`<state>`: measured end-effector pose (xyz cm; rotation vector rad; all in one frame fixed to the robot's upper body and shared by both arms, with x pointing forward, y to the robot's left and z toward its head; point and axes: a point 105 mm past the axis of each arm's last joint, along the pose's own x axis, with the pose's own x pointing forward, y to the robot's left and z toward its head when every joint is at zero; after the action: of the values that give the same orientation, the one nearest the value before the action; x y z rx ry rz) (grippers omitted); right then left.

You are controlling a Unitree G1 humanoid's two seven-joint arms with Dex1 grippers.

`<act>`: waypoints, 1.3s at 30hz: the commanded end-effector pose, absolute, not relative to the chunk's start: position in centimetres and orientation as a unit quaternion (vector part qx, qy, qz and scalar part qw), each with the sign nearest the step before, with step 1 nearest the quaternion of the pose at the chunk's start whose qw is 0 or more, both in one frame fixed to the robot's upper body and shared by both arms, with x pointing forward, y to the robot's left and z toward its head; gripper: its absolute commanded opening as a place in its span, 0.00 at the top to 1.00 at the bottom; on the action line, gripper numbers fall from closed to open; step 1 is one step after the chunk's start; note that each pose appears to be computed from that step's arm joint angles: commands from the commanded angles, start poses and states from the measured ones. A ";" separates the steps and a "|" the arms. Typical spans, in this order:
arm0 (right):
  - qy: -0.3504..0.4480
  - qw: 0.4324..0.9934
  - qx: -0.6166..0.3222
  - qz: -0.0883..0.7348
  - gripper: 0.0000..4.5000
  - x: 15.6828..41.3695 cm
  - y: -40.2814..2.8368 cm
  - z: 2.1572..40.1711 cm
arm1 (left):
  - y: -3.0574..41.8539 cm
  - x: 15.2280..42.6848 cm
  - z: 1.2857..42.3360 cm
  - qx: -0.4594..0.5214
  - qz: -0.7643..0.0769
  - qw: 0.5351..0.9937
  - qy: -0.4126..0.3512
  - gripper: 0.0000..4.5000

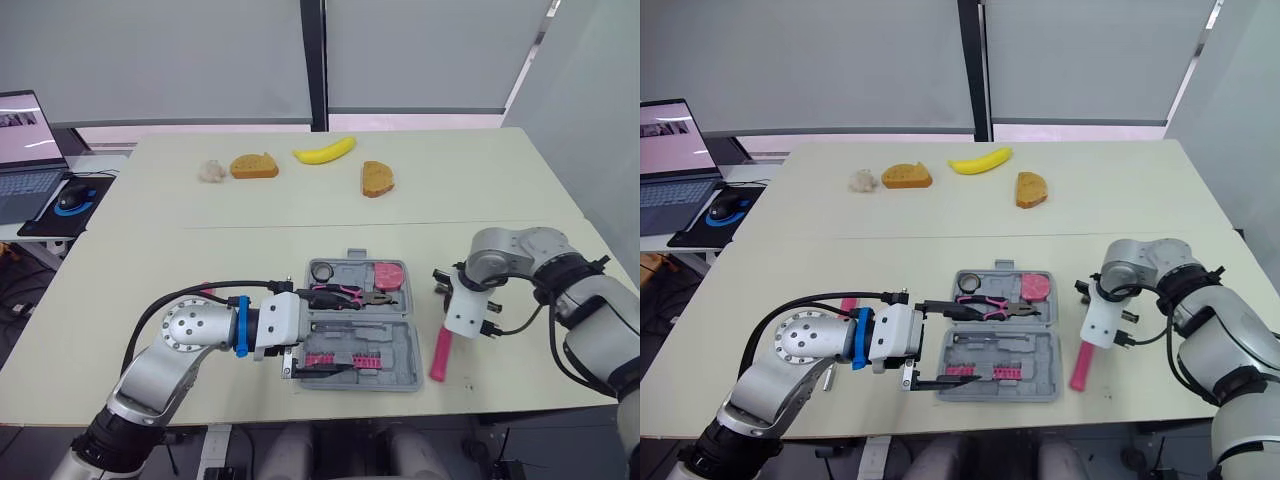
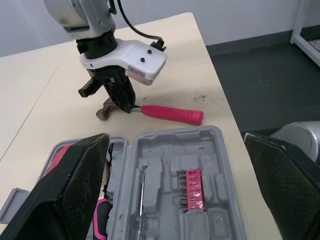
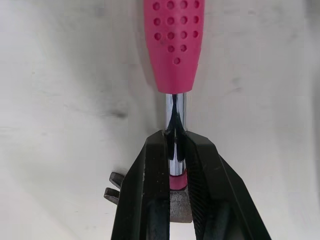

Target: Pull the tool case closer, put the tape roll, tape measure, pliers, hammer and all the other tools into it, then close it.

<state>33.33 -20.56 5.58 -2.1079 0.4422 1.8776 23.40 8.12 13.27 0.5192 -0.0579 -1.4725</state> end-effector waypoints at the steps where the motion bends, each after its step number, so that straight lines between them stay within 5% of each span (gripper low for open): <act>1: 0.155 0.144 -0.727 0.654 0.95 32.6 -22.0 6.7 | 7.7 23.3 13.7 0.241 -0.671 0.700 -0.046 0.00; 6: 0.180 0.175 -0.717 0.651 0.95 30.9 -24.2 8.5 | 7.5 23.5 13.7 0.239 -0.675 0.696 -0.051 0.00; 15: 0.304 0.409 -0.627 0.589 0.95 27.2 -28.7 11.6 | 7.8 23.9 13.6 0.240 -0.668 0.701 -0.063 0.00; 29: 0.350 0.536 -0.544 0.543 0.95 25.5 -26.5 13.1 | 8.5 24.3 13.5 0.245 -0.660 0.708 -0.060 0.00; 39: 0.396 0.764 -0.303 0.410 0.95 25.7 -25.5 12.3 | 8.6 24.6 13.7 0.246 -0.658 0.709 -0.063 0.00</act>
<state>25.49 -25.53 11.23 -0.7090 0.8783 0.9620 24.51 8.39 12.74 0.5270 -0.0963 -1.4693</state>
